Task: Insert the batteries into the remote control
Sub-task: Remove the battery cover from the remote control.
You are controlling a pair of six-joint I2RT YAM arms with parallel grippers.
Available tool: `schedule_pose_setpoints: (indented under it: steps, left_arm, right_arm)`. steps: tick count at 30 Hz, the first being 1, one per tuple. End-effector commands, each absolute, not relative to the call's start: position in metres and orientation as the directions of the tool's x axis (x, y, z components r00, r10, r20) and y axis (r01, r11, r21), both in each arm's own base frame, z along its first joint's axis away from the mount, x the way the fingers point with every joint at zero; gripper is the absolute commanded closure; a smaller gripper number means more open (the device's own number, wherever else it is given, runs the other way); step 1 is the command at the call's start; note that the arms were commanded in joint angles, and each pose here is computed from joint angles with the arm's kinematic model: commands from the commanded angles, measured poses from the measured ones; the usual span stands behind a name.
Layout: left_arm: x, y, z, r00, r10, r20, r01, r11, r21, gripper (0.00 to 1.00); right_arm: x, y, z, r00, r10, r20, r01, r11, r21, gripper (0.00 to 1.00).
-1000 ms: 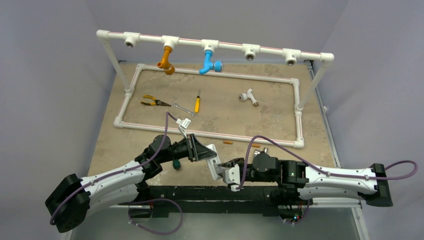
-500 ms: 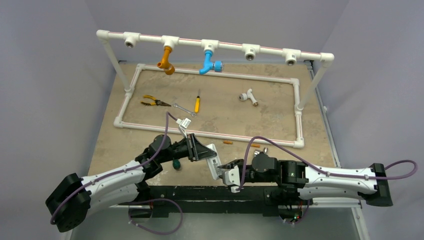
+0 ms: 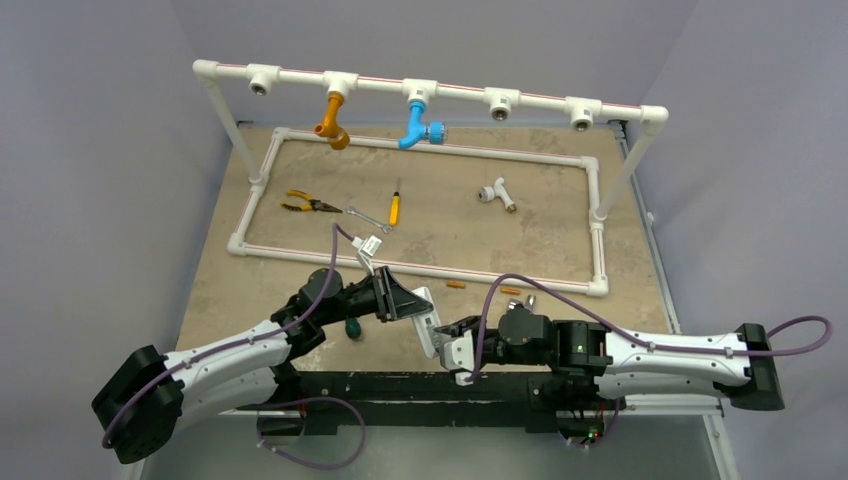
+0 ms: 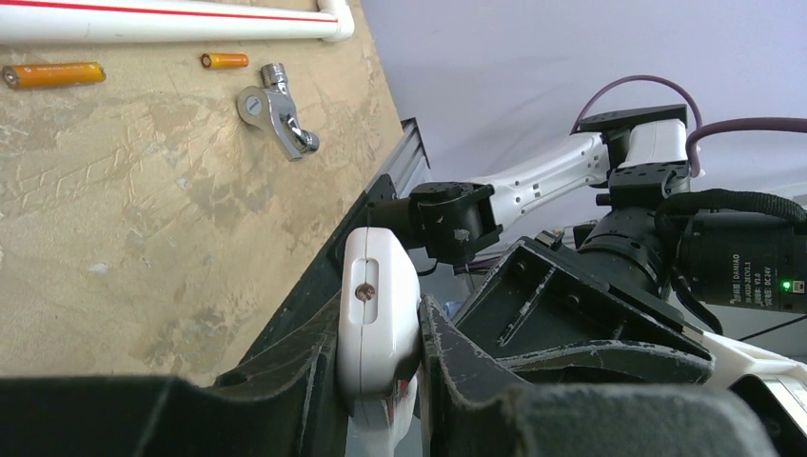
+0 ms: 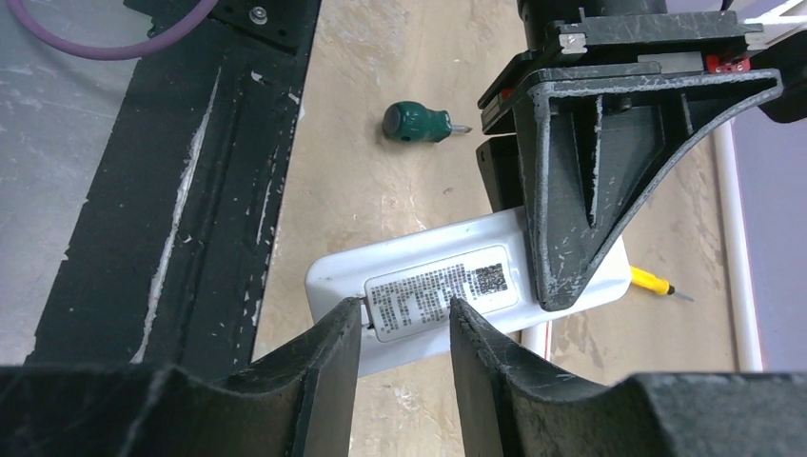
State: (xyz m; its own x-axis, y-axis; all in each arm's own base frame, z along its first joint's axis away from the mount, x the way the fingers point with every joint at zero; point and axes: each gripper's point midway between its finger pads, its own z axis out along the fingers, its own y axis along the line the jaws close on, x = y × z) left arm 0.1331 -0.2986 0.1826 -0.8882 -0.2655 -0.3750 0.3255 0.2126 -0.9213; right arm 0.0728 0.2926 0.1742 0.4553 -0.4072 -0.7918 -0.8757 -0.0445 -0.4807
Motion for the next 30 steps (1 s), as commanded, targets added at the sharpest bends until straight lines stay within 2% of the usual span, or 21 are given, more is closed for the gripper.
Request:
schedule_pose_setpoints:
  steps: [1,30]
  left_arm:
    - [0.13,-0.303,0.211,-0.879,-0.271,-0.392,0.374,0.117,-0.92,1.0]
    - [0.131,-0.311,0.208,-0.894,-0.245,-0.375,0.358,0.109,-0.927,1.0]
  right_arm:
    - [0.086,0.288,0.188,0.487,-0.436,-0.757,-0.844,-0.009,-0.537,0.62]
    - [0.084,0.287,0.233,0.505,-0.302,-0.809,-0.833,0.076,-0.548,0.6]
